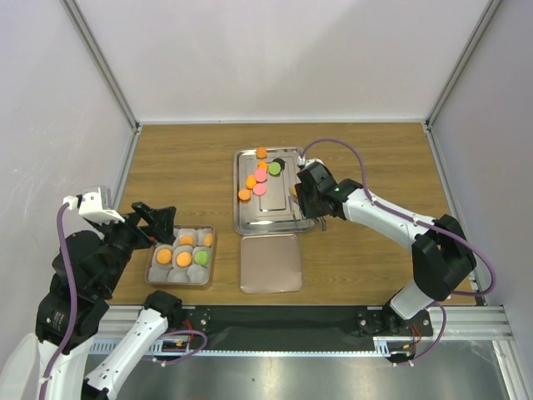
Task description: Pack the cookies
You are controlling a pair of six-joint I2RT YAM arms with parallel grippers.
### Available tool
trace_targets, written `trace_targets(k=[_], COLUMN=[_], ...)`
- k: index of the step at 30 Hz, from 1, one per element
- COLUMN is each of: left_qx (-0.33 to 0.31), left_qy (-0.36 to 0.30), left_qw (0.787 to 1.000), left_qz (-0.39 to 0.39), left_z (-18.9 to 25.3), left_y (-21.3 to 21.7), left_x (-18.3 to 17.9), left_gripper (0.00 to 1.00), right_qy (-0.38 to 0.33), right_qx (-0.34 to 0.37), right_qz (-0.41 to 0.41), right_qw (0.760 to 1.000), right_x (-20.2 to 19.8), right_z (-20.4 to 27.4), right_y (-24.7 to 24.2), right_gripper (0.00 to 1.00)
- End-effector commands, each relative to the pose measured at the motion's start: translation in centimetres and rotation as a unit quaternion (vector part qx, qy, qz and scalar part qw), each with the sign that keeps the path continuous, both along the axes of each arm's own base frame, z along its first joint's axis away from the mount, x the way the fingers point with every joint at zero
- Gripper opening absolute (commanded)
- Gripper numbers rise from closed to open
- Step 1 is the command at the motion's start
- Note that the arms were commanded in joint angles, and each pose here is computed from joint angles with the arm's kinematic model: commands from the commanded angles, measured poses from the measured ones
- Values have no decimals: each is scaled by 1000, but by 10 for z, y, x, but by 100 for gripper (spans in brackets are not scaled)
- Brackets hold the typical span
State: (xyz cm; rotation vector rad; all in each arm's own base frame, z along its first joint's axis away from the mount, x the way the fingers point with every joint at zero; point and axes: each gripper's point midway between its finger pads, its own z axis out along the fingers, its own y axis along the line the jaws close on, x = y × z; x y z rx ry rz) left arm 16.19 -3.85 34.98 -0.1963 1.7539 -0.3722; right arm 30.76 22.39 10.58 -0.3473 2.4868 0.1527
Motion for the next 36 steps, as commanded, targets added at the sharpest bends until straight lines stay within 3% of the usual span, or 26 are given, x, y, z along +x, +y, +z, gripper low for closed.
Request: trace_targets(k=[1,8,18,36], left_qx=[9,9,9,-10], left_qy=[-10,-10,-13,-38], left_qw=[1000,1000,1000,999], left_qz=[-3,-3,-7,-14], left_z=[5,5,8,33], left_y=[-1,-1,-2,-6], left_x=[3,4,2,3], left_gripper=[100,100,100,100], right_qy=[-29,-24,-24,-61], right_qx=[23,24,28,82], right_qz=[2,5,4,66], right_qw=[999,999,999,993], right_x=[18,21,21,5], right_z=[19,14,21,91], right_y=[13,16,16,48], right_gripper=[50,47,31,28])
